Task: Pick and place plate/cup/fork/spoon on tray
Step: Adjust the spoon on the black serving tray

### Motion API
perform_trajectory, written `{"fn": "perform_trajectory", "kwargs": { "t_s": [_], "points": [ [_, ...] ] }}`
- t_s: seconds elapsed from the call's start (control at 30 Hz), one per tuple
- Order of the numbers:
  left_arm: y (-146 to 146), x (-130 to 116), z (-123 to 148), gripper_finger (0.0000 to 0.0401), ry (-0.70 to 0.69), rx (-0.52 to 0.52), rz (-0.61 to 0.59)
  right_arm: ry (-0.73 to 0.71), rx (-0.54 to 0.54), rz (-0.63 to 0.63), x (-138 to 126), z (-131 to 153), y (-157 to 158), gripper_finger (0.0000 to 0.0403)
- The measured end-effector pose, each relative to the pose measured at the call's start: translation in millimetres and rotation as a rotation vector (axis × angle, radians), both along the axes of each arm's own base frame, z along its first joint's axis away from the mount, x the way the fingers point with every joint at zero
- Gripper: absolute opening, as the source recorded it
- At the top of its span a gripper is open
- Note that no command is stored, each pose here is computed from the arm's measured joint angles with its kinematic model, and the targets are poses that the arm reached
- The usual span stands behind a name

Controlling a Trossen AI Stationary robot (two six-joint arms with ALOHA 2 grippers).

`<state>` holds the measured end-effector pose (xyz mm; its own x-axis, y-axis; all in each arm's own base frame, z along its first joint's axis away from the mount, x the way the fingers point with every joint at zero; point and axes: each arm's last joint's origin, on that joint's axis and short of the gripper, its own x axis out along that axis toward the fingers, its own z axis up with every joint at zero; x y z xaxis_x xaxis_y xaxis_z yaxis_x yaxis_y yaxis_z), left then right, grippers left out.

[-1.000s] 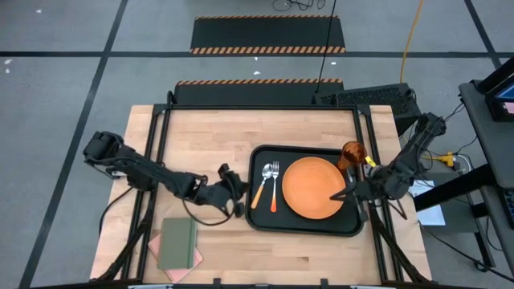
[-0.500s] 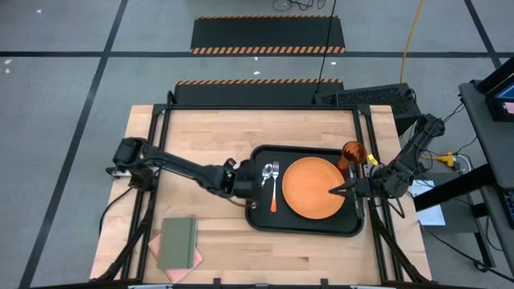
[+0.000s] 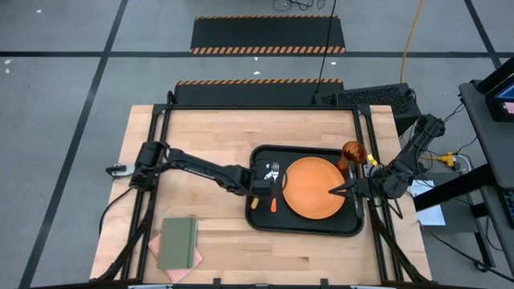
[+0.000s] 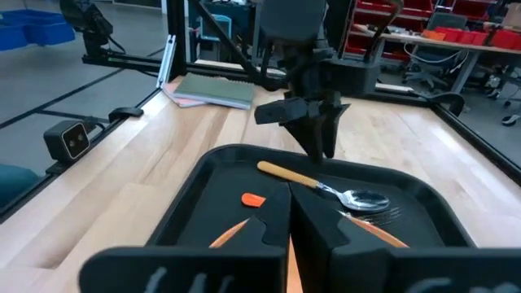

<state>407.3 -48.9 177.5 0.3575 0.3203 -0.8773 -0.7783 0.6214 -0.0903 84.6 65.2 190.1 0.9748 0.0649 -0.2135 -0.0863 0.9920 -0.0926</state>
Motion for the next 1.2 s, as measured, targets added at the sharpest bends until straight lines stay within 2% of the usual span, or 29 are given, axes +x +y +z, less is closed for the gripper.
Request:
{"fn": "perform_trajectory", "kwargs": {
  "t_s": [0.17,0.5,0.7,0.83,1.0,1.2],
  "points": [
    [-1.0,3.1,-10.0,0.0155,0.000,-0.037,0.033,-0.007,-0.037,0.007,0.1,0.5,0.0,0.0000],
    [-0.6,4.6,-9.5,0.0228,-0.030,-0.031,0.069,-0.067,-0.181,0.041,1.1,6.5,1.1,0.0000],
    [-1.3,12.1,-30.7,0.0234,-0.012,-0.014,0.033,-0.086,-0.258,-0.005,1.2,8.3,-0.6,0.0000],
    [-1.6,13.6,-41.4,0.0234,-0.001,-0.024,0.063,-0.083,-0.286,-0.021,1.1,8.0,-1.4,0.0000],
    [-1.5,14.4,-42.5,0.0213,-0.023,-0.030,0.110,-0.084,-0.333,-0.012,1.1,7.9,-1.4,0.0000],
    [-1.4,14.7,-42.6,0.0139,-0.035,-0.040,0.136,-0.116,-0.362,-0.010,1.6,12.0,-0.9,0.0000]
  ]
}}
